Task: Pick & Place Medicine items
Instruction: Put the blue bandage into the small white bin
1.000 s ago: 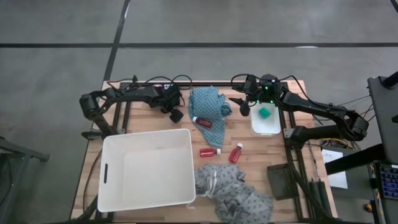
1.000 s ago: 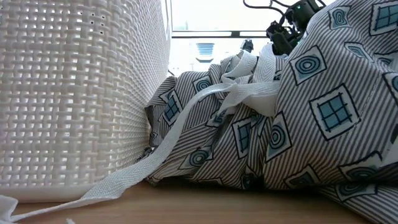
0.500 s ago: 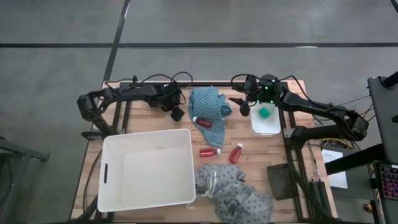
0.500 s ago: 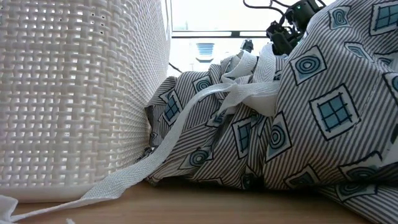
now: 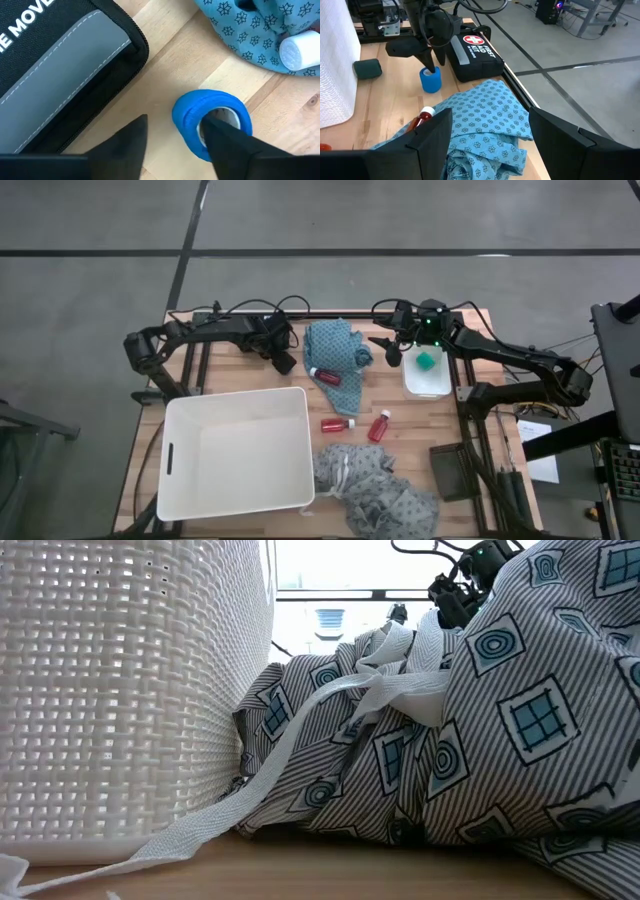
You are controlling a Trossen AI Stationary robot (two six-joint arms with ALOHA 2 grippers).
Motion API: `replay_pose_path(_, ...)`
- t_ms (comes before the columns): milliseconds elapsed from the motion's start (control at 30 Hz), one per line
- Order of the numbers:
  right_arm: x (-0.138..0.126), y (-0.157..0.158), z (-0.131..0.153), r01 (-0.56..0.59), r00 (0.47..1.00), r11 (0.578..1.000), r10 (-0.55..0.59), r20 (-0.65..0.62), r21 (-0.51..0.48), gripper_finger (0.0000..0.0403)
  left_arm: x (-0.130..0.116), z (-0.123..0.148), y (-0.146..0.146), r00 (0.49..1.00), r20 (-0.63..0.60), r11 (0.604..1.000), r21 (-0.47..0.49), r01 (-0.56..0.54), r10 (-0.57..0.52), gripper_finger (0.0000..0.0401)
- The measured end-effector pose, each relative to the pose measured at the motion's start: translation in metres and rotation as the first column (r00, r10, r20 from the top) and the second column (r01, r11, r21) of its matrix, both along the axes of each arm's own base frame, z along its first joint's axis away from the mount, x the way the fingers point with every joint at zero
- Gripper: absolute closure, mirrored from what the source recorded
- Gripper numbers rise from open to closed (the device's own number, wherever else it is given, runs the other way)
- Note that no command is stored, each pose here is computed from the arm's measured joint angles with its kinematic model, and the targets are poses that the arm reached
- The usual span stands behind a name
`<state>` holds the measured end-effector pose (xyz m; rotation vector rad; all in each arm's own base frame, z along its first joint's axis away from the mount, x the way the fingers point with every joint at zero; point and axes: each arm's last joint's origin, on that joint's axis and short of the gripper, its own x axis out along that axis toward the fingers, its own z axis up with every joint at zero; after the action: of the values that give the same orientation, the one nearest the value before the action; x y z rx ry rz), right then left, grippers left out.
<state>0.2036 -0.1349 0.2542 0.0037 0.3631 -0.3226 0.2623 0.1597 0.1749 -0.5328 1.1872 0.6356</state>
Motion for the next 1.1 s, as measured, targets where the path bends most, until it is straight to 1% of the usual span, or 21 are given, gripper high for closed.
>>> replay_pose_path(100, 0.000, 0.000, 0.000, 0.000, 1.000, 1.000, 0.000, 0.000, 0.000, 0.0142, 0.000, 0.000, 0.000, 1.000, 0.000, 1.000, 0.000, 0.000, 0.000, 0.0265)
replay_pose_path(200, 0.000, 0.000, 0.000, 0.000, 1.000, 1.000, 0.000, 0.000, 0.000, 0.0142, 0.000, 0.000, 0.000, 1.000, 0.000, 1.000, 0.000, 0.000, 0.000, 0.0299)
replay_pose_path(400, 0.000, 0.000, 0.000, 0.000, 1.000, 1.000, 0.000, 0.000, 0.000, 0.0142, 0.000, 0.000, -0.001, 1.000, 0.014, 1.000, -0.019, 0.008, -0.008, 0.0353)
replay_pose_path(500, 0.000, 0.000, 0.000, 0.000, 1.000, 1.000, 0.000, 0.000, 0.000, 0.0142, 0.001, 0.000, -0.001, 1.000, 0.019, 1.000, -0.024, 0.010, -0.010, 0.0374)
replay_pose_path(633, 0.000, 0.000, 0.000, 0.000, 1.000, 1.000, 0.000, 0.000, 0.000, 0.0142, 0.001, 0.000, -0.001, 1.000, 0.025, 1.000, -0.023, 0.011, -0.010, 0.0389)
replay_pose_path(833, 0.000, 0.000, 0.000, 0.000, 1.000, 1.000, 0.000, 0.000, 0.000, 0.0142, 0.002, 0.001, -0.001, 0.999, 0.031, 1.000, -0.025, 0.015, -0.014, 0.0392)
replay_pose_path(967, 0.000, 0.000, 0.000, 0.000, 1.000, 1.000, 0.000, 0.000, 0.000, 0.0142, 0.004, 0.002, -0.001, 0.998, 0.061, 0.999, -0.036, 0.025, -0.023, 0.0392)
replay_pose_path(1100, 0.000, 0.000, 0.000, 0.000, 1.000, 1.000, 0.000, 0.000, 0.000, 0.0142, 0.007, 0.010, -0.001, 0.994, 0.103, 0.998, -0.044, 0.040, -0.035, 0.0392)
